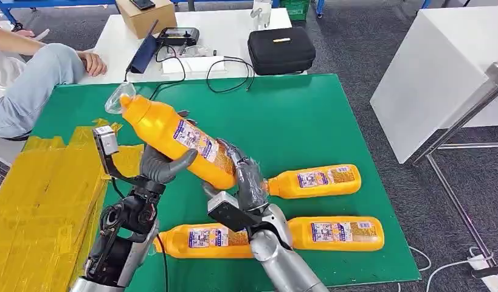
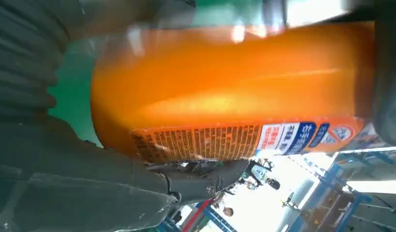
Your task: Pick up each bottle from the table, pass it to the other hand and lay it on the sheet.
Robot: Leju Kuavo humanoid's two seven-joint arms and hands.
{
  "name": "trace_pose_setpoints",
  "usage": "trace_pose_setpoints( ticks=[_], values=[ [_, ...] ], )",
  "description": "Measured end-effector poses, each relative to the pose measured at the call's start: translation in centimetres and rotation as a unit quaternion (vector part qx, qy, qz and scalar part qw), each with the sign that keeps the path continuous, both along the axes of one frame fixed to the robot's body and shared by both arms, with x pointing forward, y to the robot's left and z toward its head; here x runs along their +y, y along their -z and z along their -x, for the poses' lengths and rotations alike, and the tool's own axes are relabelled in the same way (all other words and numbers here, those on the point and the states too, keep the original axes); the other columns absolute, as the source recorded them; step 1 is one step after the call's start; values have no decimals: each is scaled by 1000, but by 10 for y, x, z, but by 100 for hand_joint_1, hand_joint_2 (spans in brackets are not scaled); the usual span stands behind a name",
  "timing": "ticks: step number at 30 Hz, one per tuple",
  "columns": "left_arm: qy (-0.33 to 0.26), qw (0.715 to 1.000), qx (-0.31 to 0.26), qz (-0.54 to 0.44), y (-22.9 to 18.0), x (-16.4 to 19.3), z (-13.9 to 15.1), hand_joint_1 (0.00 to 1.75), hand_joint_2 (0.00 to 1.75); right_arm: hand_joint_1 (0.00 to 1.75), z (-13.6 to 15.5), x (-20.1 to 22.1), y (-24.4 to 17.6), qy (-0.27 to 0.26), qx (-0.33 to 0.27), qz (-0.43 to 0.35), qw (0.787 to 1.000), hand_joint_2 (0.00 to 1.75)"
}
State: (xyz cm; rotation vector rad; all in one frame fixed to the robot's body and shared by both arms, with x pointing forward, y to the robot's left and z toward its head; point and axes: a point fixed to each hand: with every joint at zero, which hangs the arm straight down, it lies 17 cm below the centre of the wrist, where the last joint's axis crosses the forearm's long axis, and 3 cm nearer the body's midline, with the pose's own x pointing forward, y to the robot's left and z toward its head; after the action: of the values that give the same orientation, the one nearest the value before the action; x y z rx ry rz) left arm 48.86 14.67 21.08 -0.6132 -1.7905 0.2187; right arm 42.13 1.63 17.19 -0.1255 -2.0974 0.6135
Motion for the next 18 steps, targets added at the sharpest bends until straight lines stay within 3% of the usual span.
trace_pose_setpoints(
  ticks=[4, 8, 11, 14, 16, 18],
  values=[
    [-35, 999, 13, -9, 4, 14, -7, 175, 175, 0, 2, 0, -2, 2, -2, -3, 1000, 175],
    [-125, 990, 8, -67, 2, 47, -20, 175, 175, 0, 2, -8, -13, 20, -10, -16, 1000, 175],
    [-215, 966, -9, -144, -10, 78, -29, 175, 175, 0, 3, -20, -29, 39, -20, -32, 999, 175],
    [-258, 948, -27, -182, -25, 97, -34, 175, 175, 0, 4, -31, -47, 51, -34, -46, 997, 175],
    [-300, 925, -48, -230, -35, 108, -35, 175, 175, 0, 6, -37, -56, 57, -44, -54, 996, 175],
    [-354, 873, -79, -326, -51, 117, -36, 175, 175, 0, 9, -44, -66, 61, -54, -64, 995, 175]
  ],
)
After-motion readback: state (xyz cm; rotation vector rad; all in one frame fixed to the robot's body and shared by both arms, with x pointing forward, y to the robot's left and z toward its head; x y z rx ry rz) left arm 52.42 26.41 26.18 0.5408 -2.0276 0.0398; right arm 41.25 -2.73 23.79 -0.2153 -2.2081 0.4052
